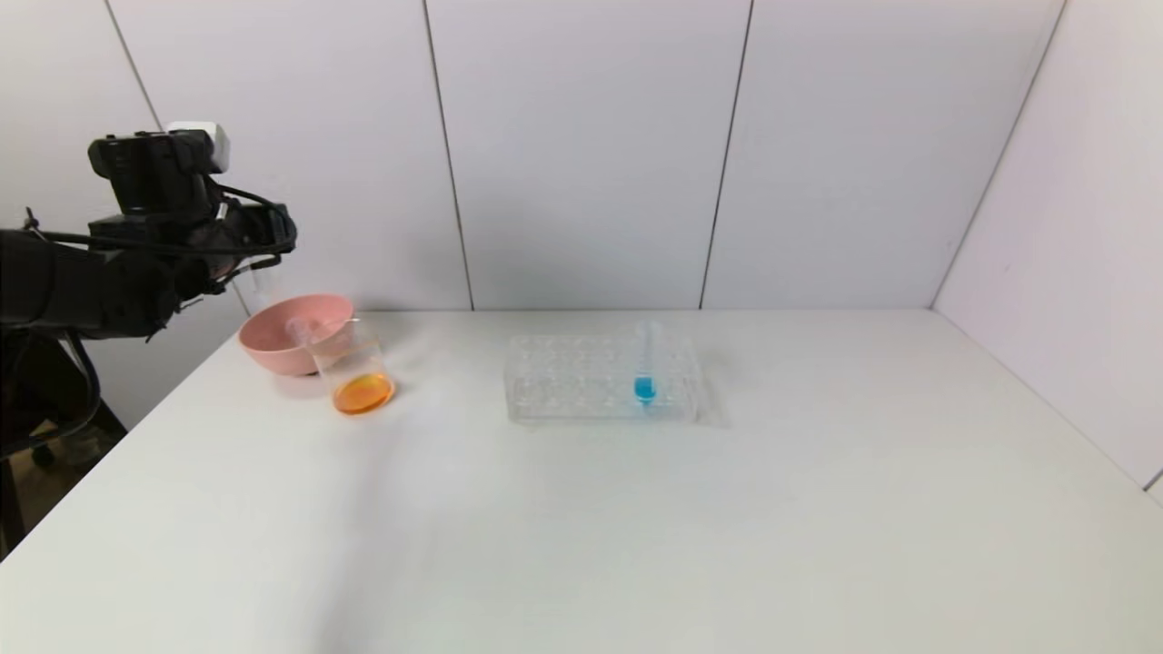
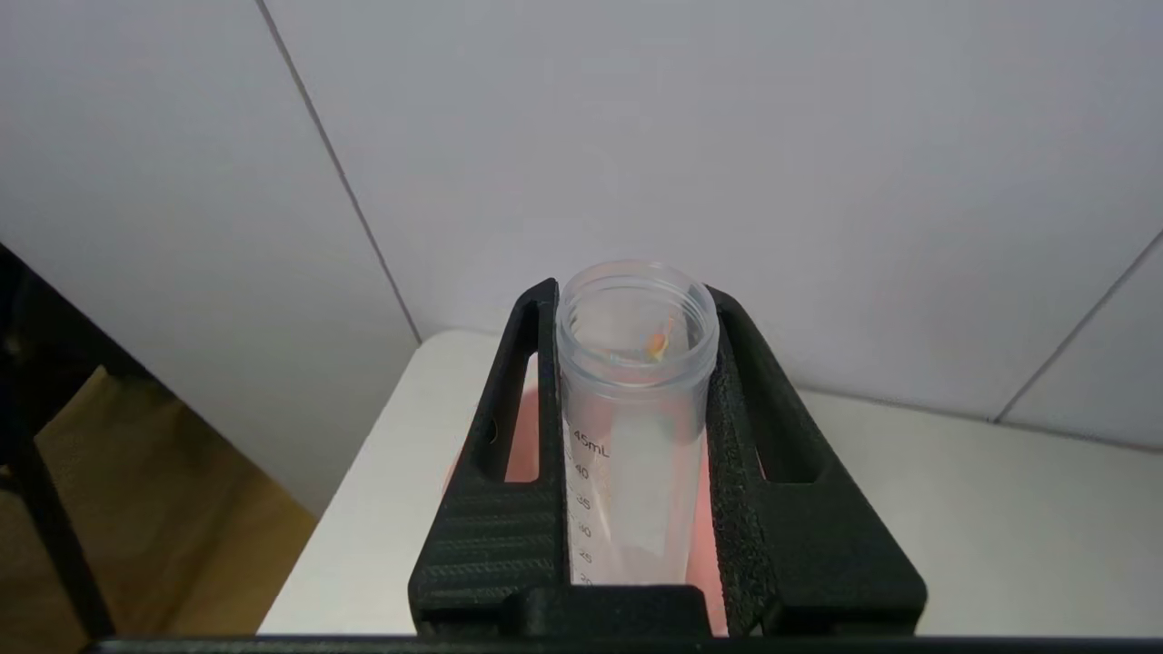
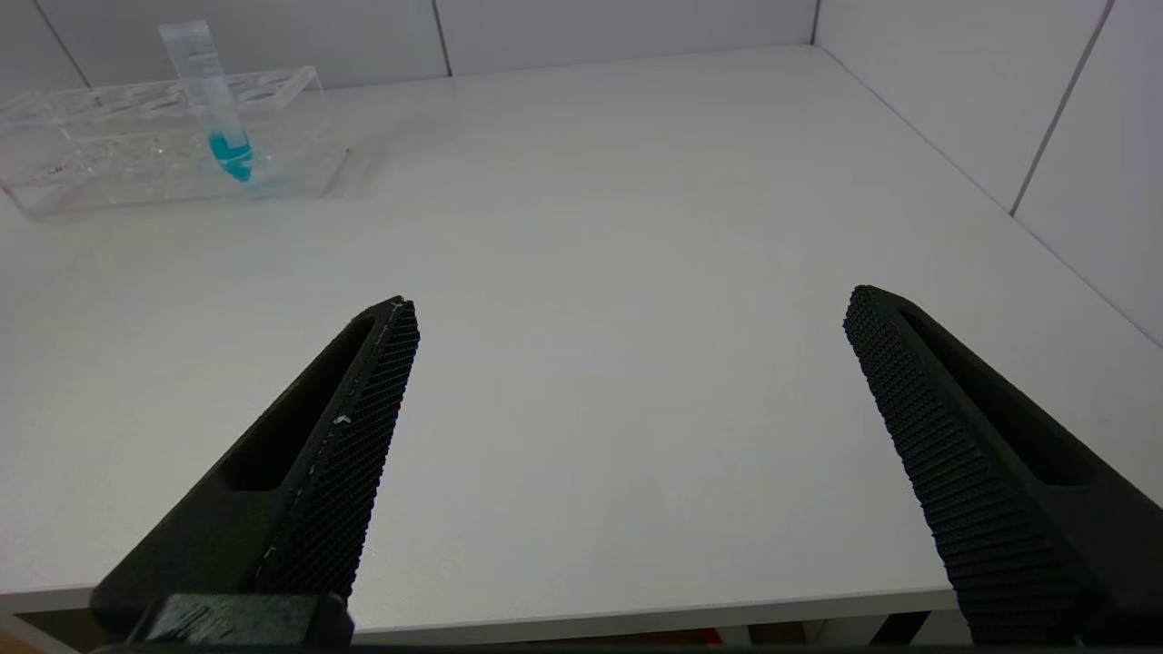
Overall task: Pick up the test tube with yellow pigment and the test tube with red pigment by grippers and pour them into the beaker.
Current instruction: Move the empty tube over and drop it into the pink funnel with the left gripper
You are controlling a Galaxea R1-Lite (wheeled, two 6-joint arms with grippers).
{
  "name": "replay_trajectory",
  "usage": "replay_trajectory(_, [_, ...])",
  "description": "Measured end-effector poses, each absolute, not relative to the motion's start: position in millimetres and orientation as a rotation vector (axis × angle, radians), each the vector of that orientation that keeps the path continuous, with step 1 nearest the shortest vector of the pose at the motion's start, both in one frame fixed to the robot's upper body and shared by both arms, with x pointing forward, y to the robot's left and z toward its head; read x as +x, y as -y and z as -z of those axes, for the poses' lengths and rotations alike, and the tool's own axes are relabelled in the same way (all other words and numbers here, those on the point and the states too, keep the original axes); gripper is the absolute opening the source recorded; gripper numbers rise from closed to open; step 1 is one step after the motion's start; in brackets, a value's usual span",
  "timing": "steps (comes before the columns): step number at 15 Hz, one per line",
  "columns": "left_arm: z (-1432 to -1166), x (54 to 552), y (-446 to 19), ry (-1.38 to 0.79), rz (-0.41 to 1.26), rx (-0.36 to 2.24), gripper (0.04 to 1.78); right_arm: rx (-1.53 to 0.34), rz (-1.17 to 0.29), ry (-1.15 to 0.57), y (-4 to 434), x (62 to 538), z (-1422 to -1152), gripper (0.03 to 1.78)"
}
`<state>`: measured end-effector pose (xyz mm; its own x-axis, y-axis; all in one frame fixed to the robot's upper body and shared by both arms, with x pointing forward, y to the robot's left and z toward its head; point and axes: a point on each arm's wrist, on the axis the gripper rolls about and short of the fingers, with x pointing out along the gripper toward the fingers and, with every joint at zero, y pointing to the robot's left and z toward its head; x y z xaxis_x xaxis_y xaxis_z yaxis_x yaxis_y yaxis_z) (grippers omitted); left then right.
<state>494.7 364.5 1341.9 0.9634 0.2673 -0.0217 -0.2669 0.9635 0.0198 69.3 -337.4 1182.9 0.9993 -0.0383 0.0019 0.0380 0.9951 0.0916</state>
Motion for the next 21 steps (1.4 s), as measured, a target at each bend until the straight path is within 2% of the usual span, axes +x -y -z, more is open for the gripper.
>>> replay_trajectory(8, [-1285.6,546.5,-370.7,0.076,-0.316,0.013,0.45,0.091,0.038,0.004,337.4,69.3,-1182.9,1.71])
replay_trajectory(13, [-1264.4,564.9,-373.3,0.062,-0.357,0.023,0.48,0.092,0.038,0.004,337.4,69.3,-1182.9,1.71])
replay_trajectory(16, [-1262.3,566.2,-372.4,0.062,-0.365,0.024,0.7,0.092,0.038,0.004,337.4,69.3,-1183.0,1.71])
replay_trajectory(21, [-1273.2,555.5,-369.0,0.085,-0.385,0.019,1.46,0.092,0.038,0.004,337.4,69.3,-1182.9,1.71])
